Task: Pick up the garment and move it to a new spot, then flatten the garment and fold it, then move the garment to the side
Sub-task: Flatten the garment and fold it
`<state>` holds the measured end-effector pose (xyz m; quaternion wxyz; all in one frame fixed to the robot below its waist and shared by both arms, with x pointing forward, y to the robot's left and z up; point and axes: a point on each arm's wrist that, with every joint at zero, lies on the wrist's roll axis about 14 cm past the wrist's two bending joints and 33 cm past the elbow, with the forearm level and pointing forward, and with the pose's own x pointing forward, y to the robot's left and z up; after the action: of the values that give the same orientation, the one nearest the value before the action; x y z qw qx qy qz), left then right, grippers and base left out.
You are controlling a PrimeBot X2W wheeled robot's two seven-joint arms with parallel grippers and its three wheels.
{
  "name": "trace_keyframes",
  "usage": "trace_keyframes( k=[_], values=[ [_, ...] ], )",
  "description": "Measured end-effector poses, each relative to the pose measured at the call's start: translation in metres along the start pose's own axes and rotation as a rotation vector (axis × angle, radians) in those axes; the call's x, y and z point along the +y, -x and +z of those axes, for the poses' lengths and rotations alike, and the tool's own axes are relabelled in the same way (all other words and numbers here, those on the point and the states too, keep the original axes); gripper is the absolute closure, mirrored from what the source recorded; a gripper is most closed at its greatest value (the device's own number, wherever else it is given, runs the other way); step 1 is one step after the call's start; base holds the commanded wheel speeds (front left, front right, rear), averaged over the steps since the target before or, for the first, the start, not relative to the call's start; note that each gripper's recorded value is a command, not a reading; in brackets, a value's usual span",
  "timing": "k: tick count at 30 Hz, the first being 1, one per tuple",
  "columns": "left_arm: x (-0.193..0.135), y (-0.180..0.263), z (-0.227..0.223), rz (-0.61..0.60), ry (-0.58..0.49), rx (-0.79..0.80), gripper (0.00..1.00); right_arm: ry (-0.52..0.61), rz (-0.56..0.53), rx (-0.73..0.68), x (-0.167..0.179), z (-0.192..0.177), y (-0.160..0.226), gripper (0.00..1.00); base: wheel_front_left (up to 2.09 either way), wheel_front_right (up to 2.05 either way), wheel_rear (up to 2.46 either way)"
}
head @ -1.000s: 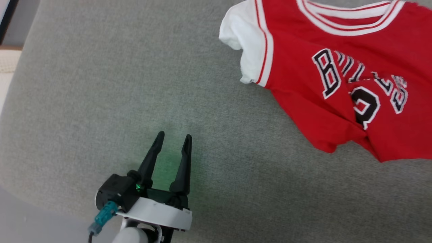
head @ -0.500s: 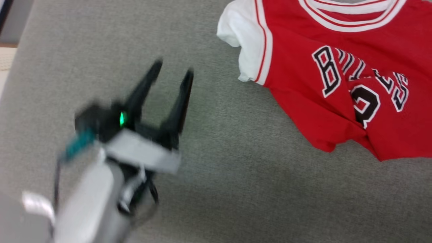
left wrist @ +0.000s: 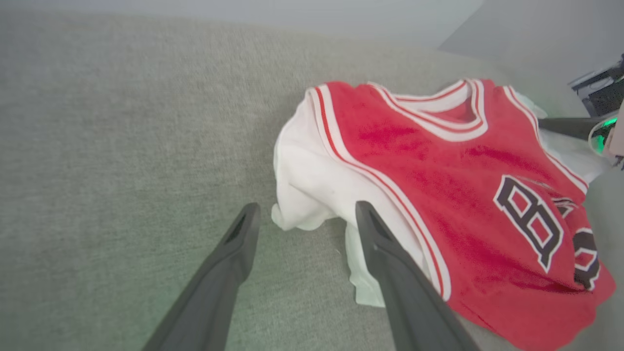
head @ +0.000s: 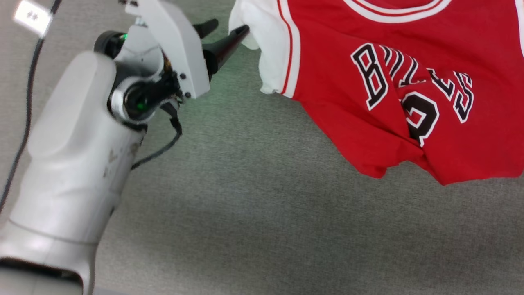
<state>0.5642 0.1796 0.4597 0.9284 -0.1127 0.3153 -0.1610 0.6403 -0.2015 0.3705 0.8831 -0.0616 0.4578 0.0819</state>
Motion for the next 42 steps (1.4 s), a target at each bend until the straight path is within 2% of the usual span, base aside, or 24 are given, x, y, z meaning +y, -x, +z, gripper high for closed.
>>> trace_keyframes(
  k=[5,12,13,14,15,16,21,26,33,37,42],
  values=[
    [0.012,-0.019,-0.026,0.029,0.024,0.188,0.00,0.022,0.006,-0.001,0.001,0.002,-0.003,1.00,0.00,0.00,0.00],
    [-0.009,-0.043,-0.029,-0.051,0.125,0.207,0.00,0.053,0.012,0.002,0.003,0.003,-0.007,1.00,0.00,0.00,0.00],
    [-0.009,-0.045,-0.029,-0.050,0.126,0.207,0.08,0.056,0.011,0.000,0.003,0.003,-0.006,1.00,0.00,0.00,0.00],
    [-0.009,-0.045,-0.028,-0.052,0.129,0.205,0.36,0.058,0.012,-0.002,0.003,0.003,-0.006,1.00,0.00,0.00,0.00],
    [-0.011,-0.045,-0.028,-0.056,0.131,0.204,0.70,0.059,0.012,-0.004,0.004,0.004,-0.005,1.00,0.00,0.00,0.00],
    [-0.013,-0.046,-0.028,-0.063,0.135,0.201,1.00,0.065,0.014,-0.009,0.005,0.004,-0.004,1.00,0.00,0.00,0.00],
    [-0.011,-0.040,-0.016,-0.058,0.128,0.153,1.00,0.065,0.028,-0.073,0.009,0.011,0.004,1.00,0.00,0.00,0.00],
    [0.001,-0.032,0.013,-0.008,0.060,0.028,1.00,0.046,0.046,-0.242,0.014,0.040,0.021,1.00,0.00,0.00,0.00],
    [0.005,-0.029,0.103,0.044,-0.026,-0.334,1.00,-0.033,-0.037,-0.719,-0.022,0.149,0.092,1.00,0.00,0.00,0.00],
    [0.008,-0.012,0.170,0.087,-0.027,-0.602,1.00,-0.085,-0.078,-0.959,-0.039,0.198,0.143,1.00,0.00,0.00,0.00],
    [-0.013,0.021,0.248,0.062,0.000,-0.891,1.00,-0.160,-0.128,-1.213,-0.063,0.245,0.216,1.00,0.00,0.00,0.00]
  ],
)
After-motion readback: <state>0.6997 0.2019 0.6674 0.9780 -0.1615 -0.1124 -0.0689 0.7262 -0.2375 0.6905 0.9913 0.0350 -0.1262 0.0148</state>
